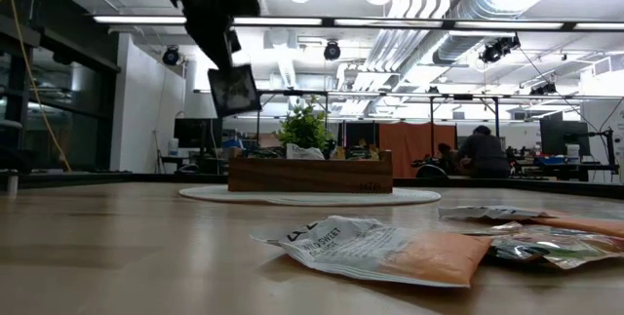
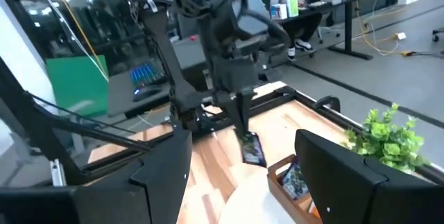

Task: Pick & Place Tea
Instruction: Put the black tea bag into the left section of the wooden organizer

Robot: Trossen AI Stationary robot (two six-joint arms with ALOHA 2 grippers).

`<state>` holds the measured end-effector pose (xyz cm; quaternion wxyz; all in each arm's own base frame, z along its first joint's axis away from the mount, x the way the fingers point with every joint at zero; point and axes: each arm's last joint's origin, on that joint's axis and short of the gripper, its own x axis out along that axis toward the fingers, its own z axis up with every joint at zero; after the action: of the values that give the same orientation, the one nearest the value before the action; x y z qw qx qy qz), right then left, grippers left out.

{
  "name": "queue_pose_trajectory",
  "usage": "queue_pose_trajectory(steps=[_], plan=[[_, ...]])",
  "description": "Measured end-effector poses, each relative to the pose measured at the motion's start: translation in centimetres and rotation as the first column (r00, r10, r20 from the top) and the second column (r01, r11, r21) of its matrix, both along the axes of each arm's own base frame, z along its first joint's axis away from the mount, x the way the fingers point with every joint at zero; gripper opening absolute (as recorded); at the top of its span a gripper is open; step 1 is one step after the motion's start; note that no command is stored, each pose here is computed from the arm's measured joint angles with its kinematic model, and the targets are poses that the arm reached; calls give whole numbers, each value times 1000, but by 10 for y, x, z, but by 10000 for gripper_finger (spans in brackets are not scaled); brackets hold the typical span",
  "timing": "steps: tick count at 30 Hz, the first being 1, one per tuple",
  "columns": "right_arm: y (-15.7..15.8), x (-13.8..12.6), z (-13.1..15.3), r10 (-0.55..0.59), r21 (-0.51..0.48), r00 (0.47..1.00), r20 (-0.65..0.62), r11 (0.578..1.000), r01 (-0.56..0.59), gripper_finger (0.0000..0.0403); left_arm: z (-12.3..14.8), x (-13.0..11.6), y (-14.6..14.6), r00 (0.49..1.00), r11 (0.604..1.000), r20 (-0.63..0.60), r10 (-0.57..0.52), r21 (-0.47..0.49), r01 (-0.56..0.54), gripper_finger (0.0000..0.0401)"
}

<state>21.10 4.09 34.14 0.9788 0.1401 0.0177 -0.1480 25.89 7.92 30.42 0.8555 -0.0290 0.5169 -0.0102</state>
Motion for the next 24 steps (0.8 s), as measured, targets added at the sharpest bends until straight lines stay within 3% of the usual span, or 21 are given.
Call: queue_pose_trajectory(steps=[11,24], plan=[[-1,-10,-22,35,49,999,8,998,-35,252,-26,34,18,976,974,-133,-173,122,190,0],[-1,-9,-22,51,41,999,4,998,-51,252,-24,44,48,976,974,-140,-165,131,183,0]])
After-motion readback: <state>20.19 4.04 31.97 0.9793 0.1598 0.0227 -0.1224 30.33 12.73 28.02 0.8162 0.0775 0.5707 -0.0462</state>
